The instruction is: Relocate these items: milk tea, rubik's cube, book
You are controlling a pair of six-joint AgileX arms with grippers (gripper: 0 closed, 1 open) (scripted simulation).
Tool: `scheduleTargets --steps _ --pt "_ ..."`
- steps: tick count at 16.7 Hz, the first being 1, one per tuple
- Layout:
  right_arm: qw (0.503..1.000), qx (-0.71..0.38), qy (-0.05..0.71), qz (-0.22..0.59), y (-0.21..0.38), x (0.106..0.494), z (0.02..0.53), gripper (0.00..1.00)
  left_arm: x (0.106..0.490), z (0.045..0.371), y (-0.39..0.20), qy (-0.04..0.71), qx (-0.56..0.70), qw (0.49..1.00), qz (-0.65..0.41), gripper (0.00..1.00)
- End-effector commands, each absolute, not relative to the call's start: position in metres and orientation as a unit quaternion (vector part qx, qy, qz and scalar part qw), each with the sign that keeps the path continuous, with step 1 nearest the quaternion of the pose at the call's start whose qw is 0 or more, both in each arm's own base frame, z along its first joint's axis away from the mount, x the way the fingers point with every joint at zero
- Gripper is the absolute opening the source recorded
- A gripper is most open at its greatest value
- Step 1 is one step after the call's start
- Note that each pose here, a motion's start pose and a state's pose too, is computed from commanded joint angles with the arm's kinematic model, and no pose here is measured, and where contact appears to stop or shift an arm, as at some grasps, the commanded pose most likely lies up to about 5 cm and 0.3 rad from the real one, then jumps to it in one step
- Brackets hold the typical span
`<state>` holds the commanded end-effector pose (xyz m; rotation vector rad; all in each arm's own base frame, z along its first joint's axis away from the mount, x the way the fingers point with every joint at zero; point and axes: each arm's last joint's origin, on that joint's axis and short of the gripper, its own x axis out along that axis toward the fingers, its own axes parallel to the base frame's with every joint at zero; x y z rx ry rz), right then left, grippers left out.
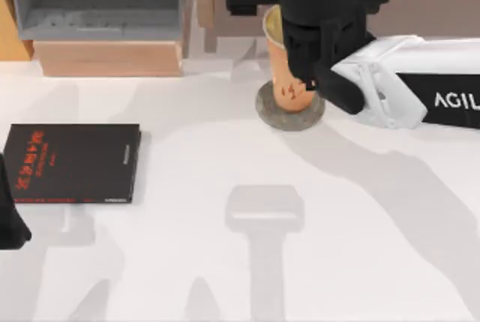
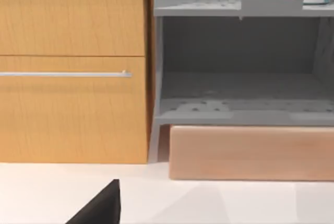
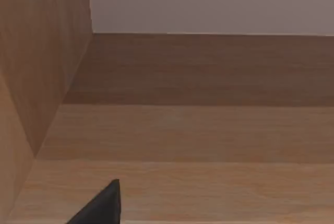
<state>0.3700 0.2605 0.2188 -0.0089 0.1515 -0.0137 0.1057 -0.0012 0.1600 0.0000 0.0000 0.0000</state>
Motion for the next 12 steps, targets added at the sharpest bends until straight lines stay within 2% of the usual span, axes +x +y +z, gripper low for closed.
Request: scheduleTargets --steps 3,6,12 --pt "0.988 -0.053 0.145 -0.017 0.235 0.408 0.246 1.0 0.106 0.16 -0.001 0.0 0.0 1.0 0.0 1.0" --pt "0.96 -0.115 0.256 -0.027 0.185 0.443 0.266 1.0 0.106 0.16 -0.001 0.0 0.0 1.0 0.0 1.0" --pt "0.84 -0.168 0.516 -0.011 0.039 0.471 0.269 1.0 0.106 0.16 -0.001 0.0 0.0 1.0 0.0 1.0"
